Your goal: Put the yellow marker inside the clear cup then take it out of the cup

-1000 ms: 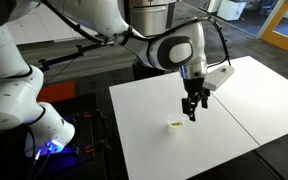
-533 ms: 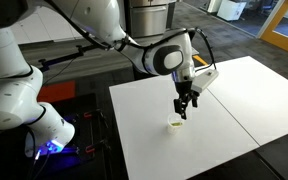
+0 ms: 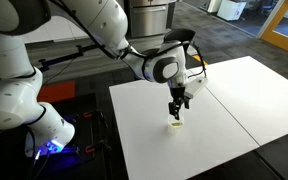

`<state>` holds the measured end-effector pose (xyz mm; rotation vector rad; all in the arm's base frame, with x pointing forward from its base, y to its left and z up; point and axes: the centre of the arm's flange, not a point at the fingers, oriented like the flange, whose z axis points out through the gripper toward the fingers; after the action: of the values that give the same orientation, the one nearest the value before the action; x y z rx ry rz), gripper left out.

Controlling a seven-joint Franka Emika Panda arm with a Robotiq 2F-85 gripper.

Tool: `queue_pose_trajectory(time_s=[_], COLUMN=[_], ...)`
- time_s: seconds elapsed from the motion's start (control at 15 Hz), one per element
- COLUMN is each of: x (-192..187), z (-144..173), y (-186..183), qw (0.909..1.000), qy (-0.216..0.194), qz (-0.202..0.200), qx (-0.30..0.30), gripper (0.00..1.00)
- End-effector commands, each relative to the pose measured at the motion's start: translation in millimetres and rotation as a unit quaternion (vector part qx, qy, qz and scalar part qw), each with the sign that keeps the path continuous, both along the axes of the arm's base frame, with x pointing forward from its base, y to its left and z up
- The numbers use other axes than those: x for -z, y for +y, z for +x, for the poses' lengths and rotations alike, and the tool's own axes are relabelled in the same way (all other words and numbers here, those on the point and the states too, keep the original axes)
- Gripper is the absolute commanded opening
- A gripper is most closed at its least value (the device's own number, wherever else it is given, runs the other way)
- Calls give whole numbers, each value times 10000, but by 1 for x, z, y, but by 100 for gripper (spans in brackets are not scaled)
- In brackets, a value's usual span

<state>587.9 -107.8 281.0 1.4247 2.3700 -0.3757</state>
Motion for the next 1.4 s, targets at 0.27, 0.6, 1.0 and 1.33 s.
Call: queue_pose_trajectory(time_s=[0.27,0.6,1.0,1.33], x=[44,61,72,81], z=[7,4,2,5], y=[15,15,13,13], qw=[9986,9988,9991,9992], qy=[-452,-365,-248,-132], qz=[257,322,353,370], qx=[61,60,-17,-84], gripper=[100,70,61,65])
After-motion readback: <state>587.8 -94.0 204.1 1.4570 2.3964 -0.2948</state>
